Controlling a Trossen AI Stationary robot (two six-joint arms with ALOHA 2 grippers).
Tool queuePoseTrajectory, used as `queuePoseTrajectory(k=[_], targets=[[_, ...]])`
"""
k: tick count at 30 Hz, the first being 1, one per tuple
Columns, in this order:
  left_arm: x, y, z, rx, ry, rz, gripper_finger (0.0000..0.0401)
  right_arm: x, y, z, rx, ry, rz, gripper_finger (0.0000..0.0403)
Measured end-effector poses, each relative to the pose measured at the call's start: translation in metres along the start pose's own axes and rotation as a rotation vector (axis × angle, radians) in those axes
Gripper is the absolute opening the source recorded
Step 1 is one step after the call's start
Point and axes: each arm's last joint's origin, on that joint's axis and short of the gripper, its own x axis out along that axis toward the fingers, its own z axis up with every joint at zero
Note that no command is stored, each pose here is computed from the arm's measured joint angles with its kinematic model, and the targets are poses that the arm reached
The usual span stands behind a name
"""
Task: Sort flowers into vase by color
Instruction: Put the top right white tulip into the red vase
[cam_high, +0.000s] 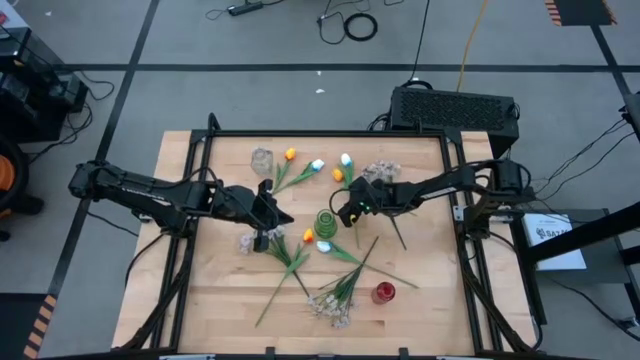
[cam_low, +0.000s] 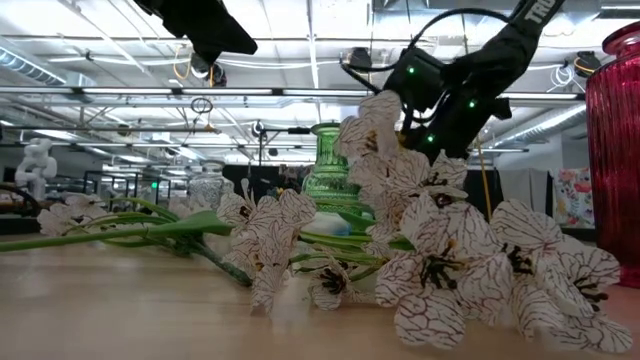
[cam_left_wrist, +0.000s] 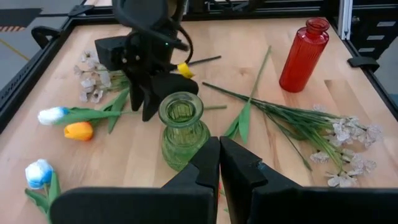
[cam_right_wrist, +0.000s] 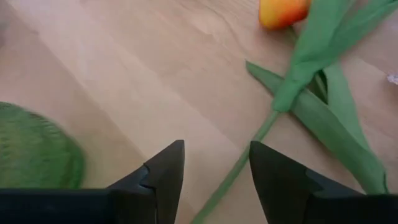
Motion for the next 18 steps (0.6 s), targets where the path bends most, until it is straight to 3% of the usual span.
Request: queuePoseTrajectory(k=[10, 18], targets=[[0.0000, -0.0002, -0.0002, 0.001, 0.002, 0.000, 0.0018, 0.0083, -0.0079, 0.0007, -0.045, 0.015, -0.032, 0.0164], [0.0000, -0.0002, -0.0002, 0.001, 0.002, 0.000, 0.0018, 0.0083, -0.0082, 0.0002, -0.095, 0.021, -0.035, 0.0103]])
